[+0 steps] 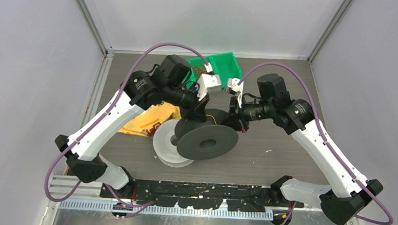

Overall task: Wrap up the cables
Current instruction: Wrap the cable around the cable reel.

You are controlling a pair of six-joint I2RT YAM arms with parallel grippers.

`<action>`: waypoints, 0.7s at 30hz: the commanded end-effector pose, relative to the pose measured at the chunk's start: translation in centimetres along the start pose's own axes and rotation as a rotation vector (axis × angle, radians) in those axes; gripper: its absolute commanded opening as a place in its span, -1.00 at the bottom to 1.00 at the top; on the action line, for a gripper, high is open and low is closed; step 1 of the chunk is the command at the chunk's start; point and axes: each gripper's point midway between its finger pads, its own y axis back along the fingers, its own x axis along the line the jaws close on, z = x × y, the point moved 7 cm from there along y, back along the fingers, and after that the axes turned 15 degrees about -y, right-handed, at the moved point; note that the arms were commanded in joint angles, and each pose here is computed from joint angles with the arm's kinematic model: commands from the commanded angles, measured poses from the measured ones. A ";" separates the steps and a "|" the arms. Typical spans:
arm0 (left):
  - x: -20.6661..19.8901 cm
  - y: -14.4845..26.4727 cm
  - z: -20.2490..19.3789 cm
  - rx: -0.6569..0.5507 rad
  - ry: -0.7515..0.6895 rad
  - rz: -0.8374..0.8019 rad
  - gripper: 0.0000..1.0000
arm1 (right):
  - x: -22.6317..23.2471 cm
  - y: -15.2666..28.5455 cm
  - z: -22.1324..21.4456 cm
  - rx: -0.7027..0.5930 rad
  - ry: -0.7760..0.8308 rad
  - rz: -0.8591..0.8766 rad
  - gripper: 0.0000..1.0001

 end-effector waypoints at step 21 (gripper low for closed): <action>7.4 -12.3 0.8 -0.095 0.145 -0.367 -0.99 | -4.5 -1.3 -8.3 -0.256 -0.407 -0.173 -0.99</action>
